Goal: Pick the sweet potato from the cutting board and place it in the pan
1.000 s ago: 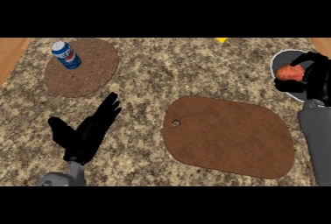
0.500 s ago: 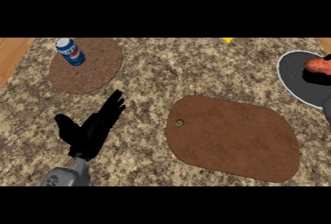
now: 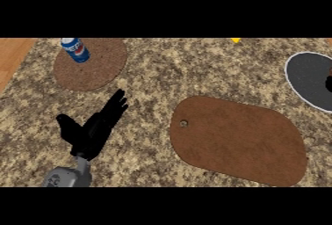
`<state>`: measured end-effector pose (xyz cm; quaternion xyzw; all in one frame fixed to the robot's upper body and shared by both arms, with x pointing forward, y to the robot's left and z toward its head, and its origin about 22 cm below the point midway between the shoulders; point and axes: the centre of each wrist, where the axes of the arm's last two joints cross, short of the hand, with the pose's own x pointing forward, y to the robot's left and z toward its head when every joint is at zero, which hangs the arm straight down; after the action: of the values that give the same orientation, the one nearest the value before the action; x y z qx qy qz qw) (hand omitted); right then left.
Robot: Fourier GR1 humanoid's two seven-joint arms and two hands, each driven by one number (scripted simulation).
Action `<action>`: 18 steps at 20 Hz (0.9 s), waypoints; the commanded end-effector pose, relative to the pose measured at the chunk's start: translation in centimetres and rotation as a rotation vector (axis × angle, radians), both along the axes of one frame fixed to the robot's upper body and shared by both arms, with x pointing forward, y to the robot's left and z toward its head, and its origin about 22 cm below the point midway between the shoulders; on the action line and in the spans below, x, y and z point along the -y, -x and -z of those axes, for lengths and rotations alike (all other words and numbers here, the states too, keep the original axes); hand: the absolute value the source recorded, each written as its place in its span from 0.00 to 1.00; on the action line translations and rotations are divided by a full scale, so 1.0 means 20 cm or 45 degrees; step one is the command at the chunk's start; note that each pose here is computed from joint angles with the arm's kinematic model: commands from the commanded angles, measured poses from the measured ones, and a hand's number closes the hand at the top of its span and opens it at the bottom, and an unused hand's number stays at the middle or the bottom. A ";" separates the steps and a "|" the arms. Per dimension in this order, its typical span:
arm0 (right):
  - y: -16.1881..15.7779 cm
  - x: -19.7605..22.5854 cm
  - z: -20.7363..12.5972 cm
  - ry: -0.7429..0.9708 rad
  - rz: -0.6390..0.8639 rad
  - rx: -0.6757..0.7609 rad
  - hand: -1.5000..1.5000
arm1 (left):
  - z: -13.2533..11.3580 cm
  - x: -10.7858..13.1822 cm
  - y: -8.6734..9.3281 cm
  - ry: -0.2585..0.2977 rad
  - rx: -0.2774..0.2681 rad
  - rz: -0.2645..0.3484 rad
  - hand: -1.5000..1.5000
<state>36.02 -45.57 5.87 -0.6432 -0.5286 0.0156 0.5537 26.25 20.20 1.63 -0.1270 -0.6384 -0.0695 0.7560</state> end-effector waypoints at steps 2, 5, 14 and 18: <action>0.09 0.12 0.04 -0.097 0.039 -0.271 0.00 | -0.01 0.04 -0.01 0.002 0.013 0.042 0.50; 0.04 0.08 -0.01 -0.167 -0.002 -0.250 0.00 | -0.02 0.03 -0.01 0.021 0.022 0.045 0.50; 0.03 0.06 0.00 -0.428 -0.140 0.265 0.00 | -0.01 0.02 -0.01 0.022 -0.005 -0.003 0.50; 0.09 0.16 -0.03 -0.610 -0.208 0.344 0.00 | -0.02 0.03 -0.02 0.008 -0.007 -0.021 0.50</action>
<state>35.10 -47.49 6.18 -0.4904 -0.6105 -0.1035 0.6133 26.47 19.75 1.80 -0.1276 -0.6373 -0.0641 0.7573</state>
